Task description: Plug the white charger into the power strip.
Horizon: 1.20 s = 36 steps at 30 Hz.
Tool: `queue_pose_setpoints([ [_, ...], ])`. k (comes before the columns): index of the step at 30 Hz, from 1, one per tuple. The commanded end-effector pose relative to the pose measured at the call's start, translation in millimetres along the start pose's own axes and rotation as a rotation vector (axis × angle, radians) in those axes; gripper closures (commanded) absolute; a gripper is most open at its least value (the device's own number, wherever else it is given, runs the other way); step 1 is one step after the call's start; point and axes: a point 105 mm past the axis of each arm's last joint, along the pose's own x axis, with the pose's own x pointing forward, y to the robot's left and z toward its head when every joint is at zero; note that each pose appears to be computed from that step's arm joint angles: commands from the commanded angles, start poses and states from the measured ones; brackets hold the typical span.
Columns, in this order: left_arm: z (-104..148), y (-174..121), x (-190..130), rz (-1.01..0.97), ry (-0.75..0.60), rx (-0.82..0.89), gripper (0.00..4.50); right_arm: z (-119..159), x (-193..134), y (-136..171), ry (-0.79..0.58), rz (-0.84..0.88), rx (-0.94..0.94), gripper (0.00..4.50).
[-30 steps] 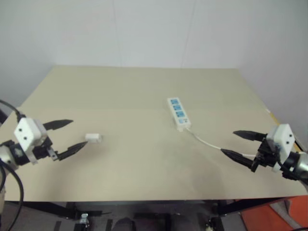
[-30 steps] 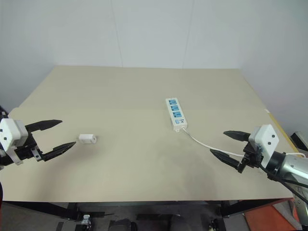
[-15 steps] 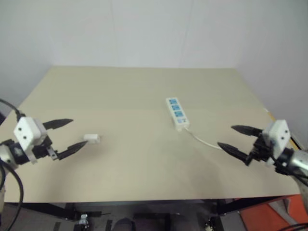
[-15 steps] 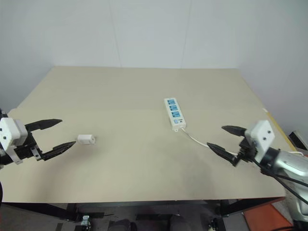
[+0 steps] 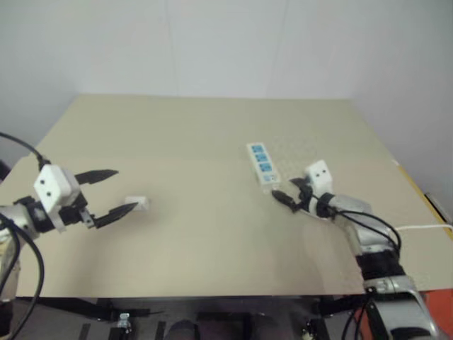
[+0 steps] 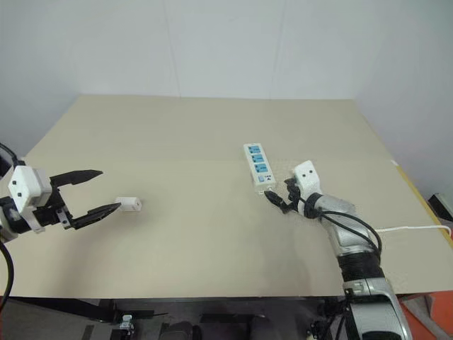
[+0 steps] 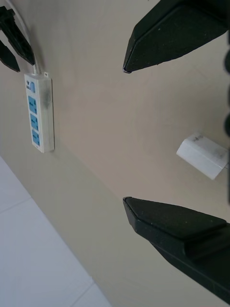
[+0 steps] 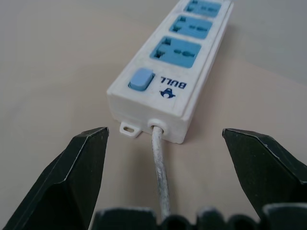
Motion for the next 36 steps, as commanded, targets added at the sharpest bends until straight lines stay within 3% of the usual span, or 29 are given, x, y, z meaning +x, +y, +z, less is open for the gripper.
queue_pose_setpoints([
  [1,9.6,-0.5,-3.7,0.004,-0.016,0.042,0.00,-6.7,3.5,0.4,0.051,0.022,-0.019,0.04],
  [5,10.1,-1.5,-4.8,0.007,-0.013,0.043,0.00,-14.7,8.5,9.7,0.087,0.072,-0.045,0.89],
  [15,11.5,-1.1,-2.2,0.004,-0.018,0.048,0.00,-2.4,15.4,20.6,0.009,0.097,-0.166,4.49],
  [22,12.7,-0.1,1.4,-0.006,-0.024,0.049,0.00,25.7,-8.5,71.8,-0.353,0.382,-0.340,4.49],
  [24,12.8,0.1,2.4,-0.010,-0.024,0.049,0.00,18.7,-15.2,78.4,-0.359,0.442,-0.351,4.49],
  [28,12.9,-0.2,4.2,-0.015,-0.026,0.049,0.00,-11.8,-15.8,73.4,-0.232,0.464,-0.443,4.49],
  [31,13.0,-0.9,5.6,-0.020,-0.028,0.047,0.00,-24.4,-10.5,57.8,-0.148,0.391,-0.423,3.55],
  [36,13.8,-2.5,6.8,-0.028,-0.032,0.044,0.00,-27.1,-19.4,50.8,-0.124,0.394,-0.349,1.78],
])
